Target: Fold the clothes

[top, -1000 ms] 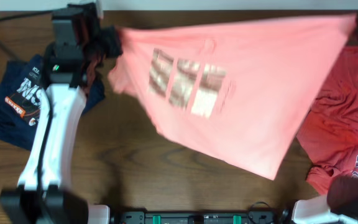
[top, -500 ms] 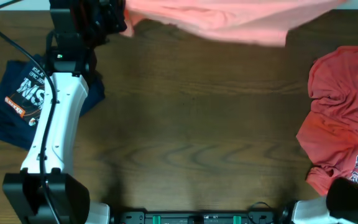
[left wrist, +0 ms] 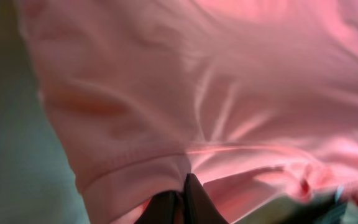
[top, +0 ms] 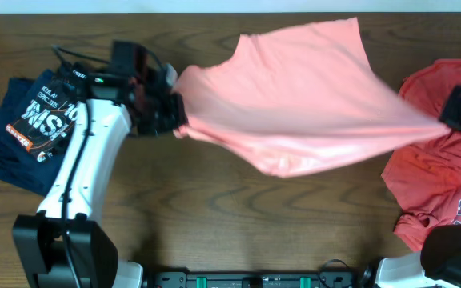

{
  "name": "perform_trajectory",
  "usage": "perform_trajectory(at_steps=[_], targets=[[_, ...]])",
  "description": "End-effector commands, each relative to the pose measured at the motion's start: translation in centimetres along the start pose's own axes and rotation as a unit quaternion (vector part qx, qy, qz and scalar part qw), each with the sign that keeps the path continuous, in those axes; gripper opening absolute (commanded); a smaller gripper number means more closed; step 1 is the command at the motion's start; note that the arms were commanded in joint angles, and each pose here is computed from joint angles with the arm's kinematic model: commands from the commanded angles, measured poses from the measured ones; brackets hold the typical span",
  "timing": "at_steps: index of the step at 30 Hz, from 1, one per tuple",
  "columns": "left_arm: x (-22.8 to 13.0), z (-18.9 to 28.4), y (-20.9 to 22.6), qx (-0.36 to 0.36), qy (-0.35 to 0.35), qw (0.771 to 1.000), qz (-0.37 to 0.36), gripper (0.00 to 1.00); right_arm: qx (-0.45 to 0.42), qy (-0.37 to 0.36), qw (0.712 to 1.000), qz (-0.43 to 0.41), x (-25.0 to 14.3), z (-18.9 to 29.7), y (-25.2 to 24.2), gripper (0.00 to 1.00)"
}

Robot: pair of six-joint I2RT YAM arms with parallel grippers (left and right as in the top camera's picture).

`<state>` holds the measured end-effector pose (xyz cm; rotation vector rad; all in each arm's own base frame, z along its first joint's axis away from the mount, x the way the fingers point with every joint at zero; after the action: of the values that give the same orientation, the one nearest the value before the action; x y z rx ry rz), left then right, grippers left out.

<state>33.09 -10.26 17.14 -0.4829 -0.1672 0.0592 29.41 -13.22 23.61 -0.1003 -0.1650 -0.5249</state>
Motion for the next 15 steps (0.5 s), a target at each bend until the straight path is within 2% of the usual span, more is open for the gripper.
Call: perform_trajectory(at_steps=[1, 5, 8, 11, 15], targets=[[-3.4, -1.9, 1.3, 0.026, 0.062, 0.998, -0.016, 0.06, -0.050, 0.049, 0.998, -0.001, -2.0, -2.4, -2.1, 0.01], [-8.0, -3.3, 3.8, 0.067, 0.142, 0.987, 0.017, 0.06, -0.056, 0.101, 0.993, -0.002, -4.3, -4.8, -2.5, 0.01], [-10.1, -4.2, 5.1, 0.082, 0.172, 0.981, 0.030, 0.06, -0.048, 0.105, 0.993, -0.002, -4.5, -5.7, -2.2, 0.01], [-10.3, -5.1, 6.0, 0.095, 0.167, 0.981, 0.026, 0.06, -0.027, 0.082, 0.996, -0.002, -3.5, -6.3, -1.3, 0.01], [-8.6, -5.8, 6.6, 0.108, 0.126, 0.986, 0.010, 0.06, 0.000, 0.022, 1.000, -0.006, -0.9, -7.2, -0.3, 0.01]])
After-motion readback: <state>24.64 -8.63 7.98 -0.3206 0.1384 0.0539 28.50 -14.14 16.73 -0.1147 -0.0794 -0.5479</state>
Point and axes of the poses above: each gripper's point midway between its finger pads, its own z axis back along the fingers, its own y axis along the line the jaws close on, x = y × z, the point moved 2 cm from there along z, back along the fingers, and after that the axes turned 1 degree about z, right-handed, at the moved point
